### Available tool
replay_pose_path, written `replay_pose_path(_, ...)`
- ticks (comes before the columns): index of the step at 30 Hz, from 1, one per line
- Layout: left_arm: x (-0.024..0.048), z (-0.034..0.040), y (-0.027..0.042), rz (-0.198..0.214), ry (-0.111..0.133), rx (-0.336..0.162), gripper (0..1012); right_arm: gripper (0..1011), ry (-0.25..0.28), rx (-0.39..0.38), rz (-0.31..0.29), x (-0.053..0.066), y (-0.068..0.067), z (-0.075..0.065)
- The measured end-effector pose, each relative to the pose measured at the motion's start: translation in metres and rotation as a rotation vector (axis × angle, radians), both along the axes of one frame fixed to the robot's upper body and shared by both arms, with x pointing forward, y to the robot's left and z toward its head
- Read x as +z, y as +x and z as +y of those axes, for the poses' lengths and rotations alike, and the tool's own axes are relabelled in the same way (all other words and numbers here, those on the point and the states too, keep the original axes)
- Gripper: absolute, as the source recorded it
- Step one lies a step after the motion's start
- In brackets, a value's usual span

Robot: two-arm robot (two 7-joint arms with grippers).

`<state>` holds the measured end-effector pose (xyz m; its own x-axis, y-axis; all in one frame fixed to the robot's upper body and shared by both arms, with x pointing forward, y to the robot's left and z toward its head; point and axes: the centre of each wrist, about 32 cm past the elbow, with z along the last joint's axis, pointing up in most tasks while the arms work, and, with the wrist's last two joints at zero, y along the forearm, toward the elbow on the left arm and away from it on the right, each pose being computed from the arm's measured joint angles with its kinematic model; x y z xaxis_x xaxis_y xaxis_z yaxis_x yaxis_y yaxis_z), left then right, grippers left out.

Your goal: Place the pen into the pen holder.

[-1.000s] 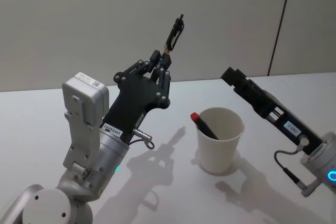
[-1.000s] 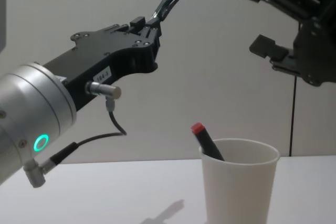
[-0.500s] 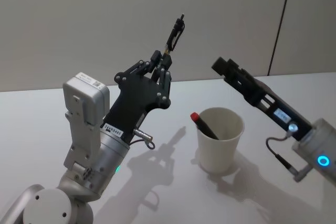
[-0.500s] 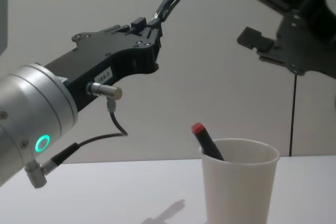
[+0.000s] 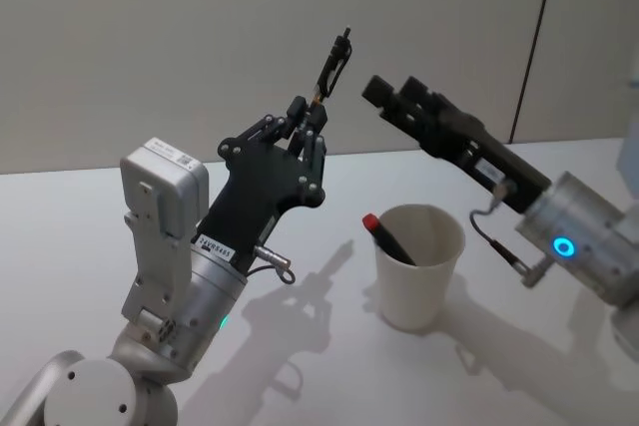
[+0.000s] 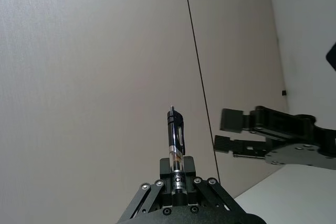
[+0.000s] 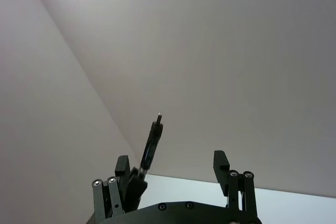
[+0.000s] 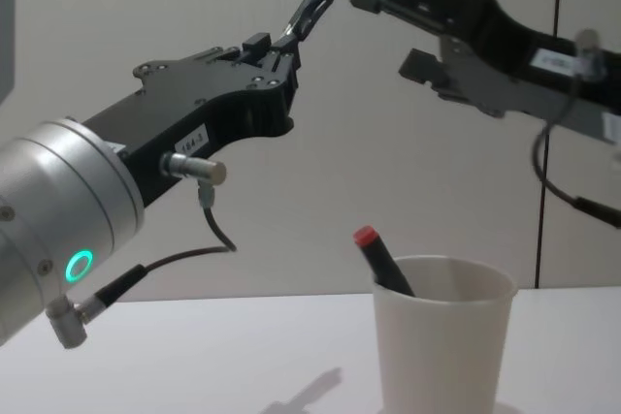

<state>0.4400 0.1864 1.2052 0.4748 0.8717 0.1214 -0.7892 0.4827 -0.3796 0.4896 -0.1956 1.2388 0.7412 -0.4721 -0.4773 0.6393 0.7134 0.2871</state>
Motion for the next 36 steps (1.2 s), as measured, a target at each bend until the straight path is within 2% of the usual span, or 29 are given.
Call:
replay_pose_path(7, 0.0, 0.0, 0.0, 0.0, 0.0, 0.0, 145, 1001, 0.001, -0.014, 0.005, 0.008, 0.011, 0.01)
replay_pose_path(15, 0.0, 0.0, 0.0, 0.0, 0.0, 0.0, 145, 1001, 0.029, -0.014, 0.043, 0.016, 0.019, 0.022)
replay_pose_path(36, 0.0, 0.0, 0.0, 0.0, 0.0, 0.0, 145, 1001, 0.042, 0.045, 0.118, 0.019, 0.025, 0.039)
